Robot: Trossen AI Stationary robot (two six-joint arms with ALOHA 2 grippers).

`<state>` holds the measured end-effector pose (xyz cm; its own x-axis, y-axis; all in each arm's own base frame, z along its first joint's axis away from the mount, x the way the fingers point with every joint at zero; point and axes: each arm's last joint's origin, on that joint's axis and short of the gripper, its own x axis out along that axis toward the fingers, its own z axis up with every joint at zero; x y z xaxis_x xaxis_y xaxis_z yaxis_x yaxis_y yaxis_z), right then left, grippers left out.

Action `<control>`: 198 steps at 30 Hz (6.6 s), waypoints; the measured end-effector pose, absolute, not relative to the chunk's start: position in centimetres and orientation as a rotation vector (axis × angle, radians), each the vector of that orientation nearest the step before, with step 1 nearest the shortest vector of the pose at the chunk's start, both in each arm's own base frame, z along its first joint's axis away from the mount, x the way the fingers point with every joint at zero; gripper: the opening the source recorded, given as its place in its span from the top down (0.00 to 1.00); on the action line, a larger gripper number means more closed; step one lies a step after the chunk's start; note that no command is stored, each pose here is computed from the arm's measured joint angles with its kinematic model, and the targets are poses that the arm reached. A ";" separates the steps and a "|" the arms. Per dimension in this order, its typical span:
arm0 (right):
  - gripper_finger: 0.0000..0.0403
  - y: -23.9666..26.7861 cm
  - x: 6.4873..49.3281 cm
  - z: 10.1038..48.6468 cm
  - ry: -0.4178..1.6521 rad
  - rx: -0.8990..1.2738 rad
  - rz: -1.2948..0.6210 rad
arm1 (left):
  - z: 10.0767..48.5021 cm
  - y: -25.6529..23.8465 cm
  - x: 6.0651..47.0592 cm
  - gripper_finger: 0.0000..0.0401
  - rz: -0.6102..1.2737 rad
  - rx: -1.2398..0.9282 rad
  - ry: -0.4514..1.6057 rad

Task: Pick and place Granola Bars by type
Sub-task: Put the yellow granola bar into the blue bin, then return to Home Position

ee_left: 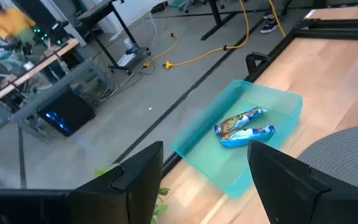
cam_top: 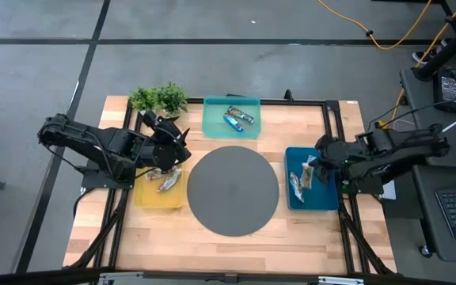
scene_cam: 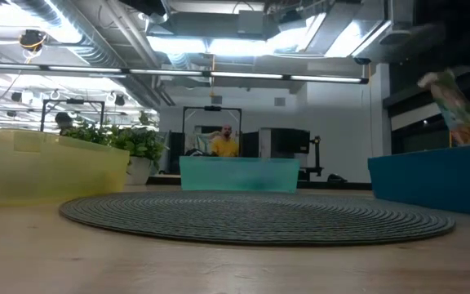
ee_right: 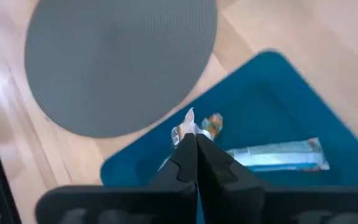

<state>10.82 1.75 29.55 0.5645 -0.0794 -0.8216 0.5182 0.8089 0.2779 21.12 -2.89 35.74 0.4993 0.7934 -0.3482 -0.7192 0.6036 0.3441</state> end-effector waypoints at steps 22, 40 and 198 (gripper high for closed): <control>1.00 1.1 7.0 22.2 0.930 0.681 -0.388 | 35.8 -2.5 21.1 0.44 0.961 0.125 0.479; 0.99 0.7 6.6 21.9 0.765 0.679 -0.432 | 35.6 -0.4 21.4 0.44 1.003 0.068 0.520; 0.96 -1.5 7.7 34.1 0.324 -0.079 -0.574 | 17.1 -0.1 9.7 0.99 0.134 -0.004 -0.050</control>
<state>7.70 -1.54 34.09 0.7909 -0.5447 -0.2789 0.5201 0.8385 -0.1626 9.68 -0.13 17.05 0.9898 0.1332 0.0498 -0.1330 0.9911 -0.0073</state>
